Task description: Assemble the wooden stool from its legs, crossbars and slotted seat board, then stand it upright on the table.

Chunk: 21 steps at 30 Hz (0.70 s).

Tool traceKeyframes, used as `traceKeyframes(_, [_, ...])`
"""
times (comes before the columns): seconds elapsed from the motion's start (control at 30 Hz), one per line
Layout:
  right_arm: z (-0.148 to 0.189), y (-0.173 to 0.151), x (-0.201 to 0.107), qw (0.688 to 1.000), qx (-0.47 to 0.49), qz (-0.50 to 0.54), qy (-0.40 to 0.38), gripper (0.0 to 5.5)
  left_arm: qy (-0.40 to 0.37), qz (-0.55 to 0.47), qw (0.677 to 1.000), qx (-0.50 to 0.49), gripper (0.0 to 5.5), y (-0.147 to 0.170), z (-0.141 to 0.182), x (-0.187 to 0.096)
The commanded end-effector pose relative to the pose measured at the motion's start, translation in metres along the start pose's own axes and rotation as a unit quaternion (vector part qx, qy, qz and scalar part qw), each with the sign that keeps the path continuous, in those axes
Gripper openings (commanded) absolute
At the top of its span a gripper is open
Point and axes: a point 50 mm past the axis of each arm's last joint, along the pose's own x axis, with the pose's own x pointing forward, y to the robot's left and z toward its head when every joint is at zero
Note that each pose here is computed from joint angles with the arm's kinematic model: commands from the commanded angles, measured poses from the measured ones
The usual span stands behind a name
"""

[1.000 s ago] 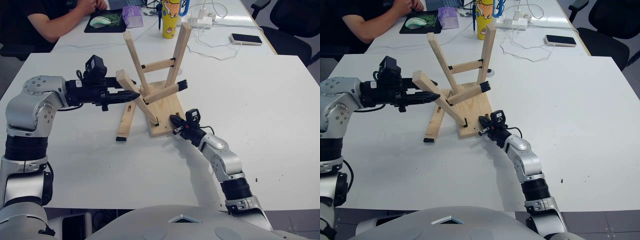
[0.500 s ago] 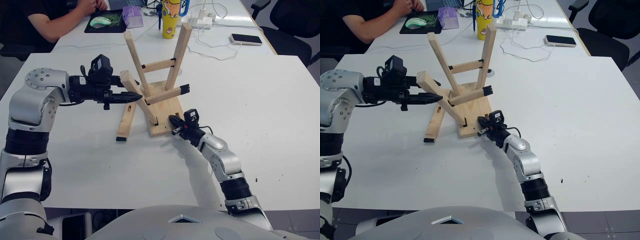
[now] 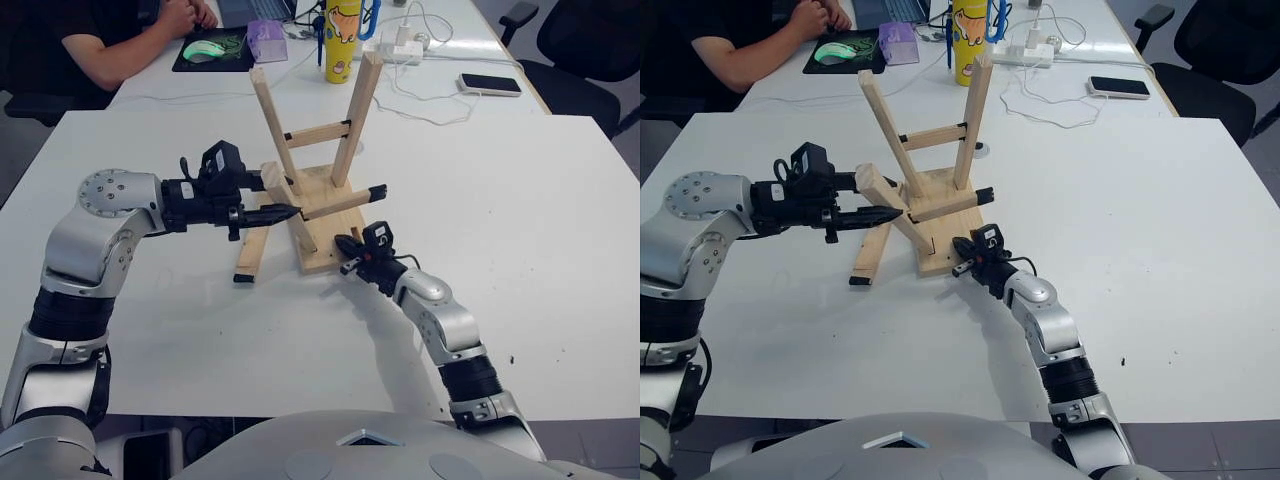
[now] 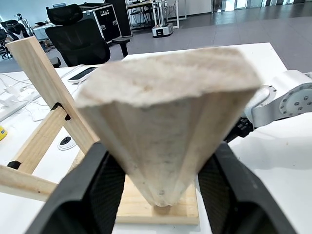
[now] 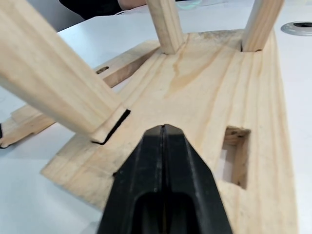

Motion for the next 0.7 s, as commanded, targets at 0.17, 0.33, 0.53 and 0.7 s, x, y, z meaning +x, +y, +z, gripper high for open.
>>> traceKeyframes(0.17, [-0.031,-0.003,-0.006,0.997,0.024,-0.008,0.077,0.00,0.152,-0.043,0.979,-0.129,2.07,-0.007,-0.082,0.021])
traceKeyframes(0.33, [-0.032,-0.001,-0.005,0.996,0.020,-0.004,0.084,0.00,0.201,-0.117,0.962,-0.141,2.07,-0.041,-0.102,0.013])
traceKeyframes(0.53, [-0.033,0.000,-0.002,0.996,0.013,-0.002,0.091,0.00,0.198,-0.063,0.971,-0.116,2.07,-0.021,-0.101,0.013])
traceKeyframes(0.7, [-0.032,-0.003,0.002,0.995,0.001,-0.003,0.099,0.00,0.163,-0.021,0.973,-0.159,2.07,-0.002,-0.097,0.019])
